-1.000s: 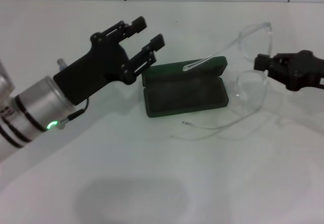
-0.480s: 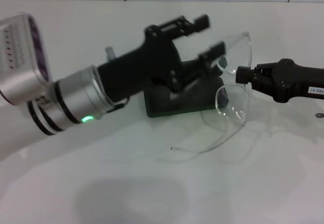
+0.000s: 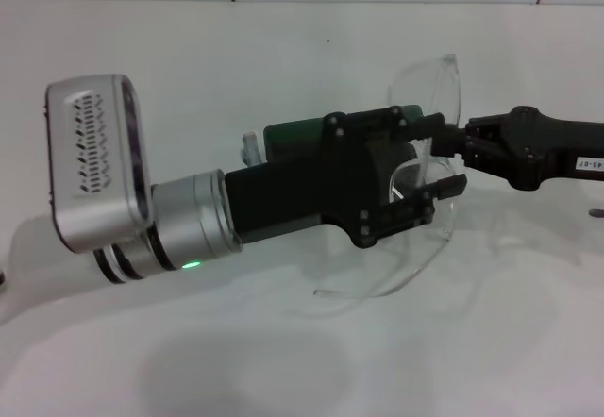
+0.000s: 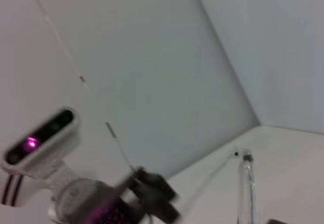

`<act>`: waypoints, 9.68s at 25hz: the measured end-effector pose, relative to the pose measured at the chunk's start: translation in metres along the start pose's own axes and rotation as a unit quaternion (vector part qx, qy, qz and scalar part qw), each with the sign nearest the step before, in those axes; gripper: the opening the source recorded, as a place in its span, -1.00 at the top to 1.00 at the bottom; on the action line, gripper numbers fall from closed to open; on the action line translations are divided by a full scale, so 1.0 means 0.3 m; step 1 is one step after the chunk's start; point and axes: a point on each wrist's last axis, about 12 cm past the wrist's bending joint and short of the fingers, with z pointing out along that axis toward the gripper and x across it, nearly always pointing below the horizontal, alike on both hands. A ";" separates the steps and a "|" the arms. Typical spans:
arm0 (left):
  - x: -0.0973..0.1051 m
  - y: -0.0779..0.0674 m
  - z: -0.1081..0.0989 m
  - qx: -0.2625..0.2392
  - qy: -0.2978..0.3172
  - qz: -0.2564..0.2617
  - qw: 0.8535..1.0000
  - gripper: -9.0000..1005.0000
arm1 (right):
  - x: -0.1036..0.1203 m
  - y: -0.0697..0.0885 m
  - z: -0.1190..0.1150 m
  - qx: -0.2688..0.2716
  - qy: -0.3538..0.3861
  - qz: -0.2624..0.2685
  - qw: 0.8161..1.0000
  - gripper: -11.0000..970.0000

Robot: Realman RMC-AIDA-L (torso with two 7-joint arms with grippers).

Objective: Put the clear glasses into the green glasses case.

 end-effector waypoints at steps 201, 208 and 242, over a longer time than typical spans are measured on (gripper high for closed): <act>0.034 -0.013 -0.415 -0.313 -0.035 -0.081 0.946 -0.07 | -0.100 0.142 0.619 0.117 0.447 -0.519 0.720 0.85; 0.034 -0.013 -0.415 -0.313 -0.035 -0.081 0.946 -0.07 | -0.067 0.152 0.628 0.110 0.449 -0.545 0.700 0.80; 0.030 -0.007 -0.410 -0.308 -0.036 -0.078 0.948 -0.08 | -0.039 0.193 0.588 0.118 0.423 -0.533 0.723 0.09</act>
